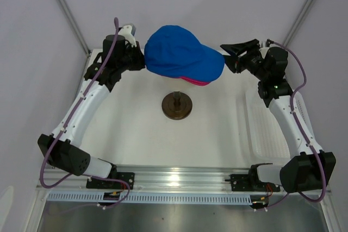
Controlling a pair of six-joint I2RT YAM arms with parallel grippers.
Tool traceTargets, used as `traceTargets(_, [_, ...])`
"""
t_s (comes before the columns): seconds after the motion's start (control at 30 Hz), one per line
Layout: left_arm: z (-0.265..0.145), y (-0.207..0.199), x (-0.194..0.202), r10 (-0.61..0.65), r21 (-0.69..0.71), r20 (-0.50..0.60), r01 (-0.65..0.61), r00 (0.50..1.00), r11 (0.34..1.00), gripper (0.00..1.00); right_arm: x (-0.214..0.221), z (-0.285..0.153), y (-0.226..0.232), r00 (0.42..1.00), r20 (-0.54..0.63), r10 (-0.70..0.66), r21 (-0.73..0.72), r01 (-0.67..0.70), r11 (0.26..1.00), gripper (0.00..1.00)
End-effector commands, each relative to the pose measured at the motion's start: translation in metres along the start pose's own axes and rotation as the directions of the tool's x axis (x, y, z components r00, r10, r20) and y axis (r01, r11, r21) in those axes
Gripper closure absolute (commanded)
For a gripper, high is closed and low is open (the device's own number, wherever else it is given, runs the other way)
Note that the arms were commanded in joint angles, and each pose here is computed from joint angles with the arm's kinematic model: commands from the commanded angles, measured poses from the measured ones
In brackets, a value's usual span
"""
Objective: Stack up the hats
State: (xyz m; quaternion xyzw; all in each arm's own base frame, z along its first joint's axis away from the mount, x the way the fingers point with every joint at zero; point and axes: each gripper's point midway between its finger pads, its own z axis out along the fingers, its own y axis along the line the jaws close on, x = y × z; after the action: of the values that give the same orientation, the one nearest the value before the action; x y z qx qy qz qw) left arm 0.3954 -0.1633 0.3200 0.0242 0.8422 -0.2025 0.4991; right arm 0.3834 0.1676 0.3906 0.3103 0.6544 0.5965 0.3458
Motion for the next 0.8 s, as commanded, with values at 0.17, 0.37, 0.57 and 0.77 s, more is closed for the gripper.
traceTargets(0.17, [0.006, 0.02, 0.054, 0.038, -0.075, -0.159, -0.05, 0.987, 0.996, 0.99, 0.014, -0.007, 0.0, 0.985, -0.092, -0.149, 0.004, 0.15, 0.989, 0.34])
traceTargets(0.37, [-0.007, 0.016, 0.035, 0.048, -0.076, -0.099, -0.056, 0.994, 0.996, 0.86, 0.021, -0.012, -0.01, 0.967, -0.13, -0.219, 0.027, 0.224, 0.974, 0.27])
traceTargets(0.57, [-0.029, 0.001, -0.01, 0.067, -0.051, 0.007, -0.067, 0.998, 0.996, 0.76, 0.016, -0.024, 0.018, 0.924, -0.161, -0.346, -0.053, 0.342, 0.938, 0.2])
traceTargets(0.77, [-0.053, -0.001, -0.039, 0.083, -0.08, 0.076, -0.077, 0.994, 0.994, 0.42, 0.005, -0.032, 0.048, 0.877, -0.134, -0.462, -0.115, 0.449, 0.886, 0.16])
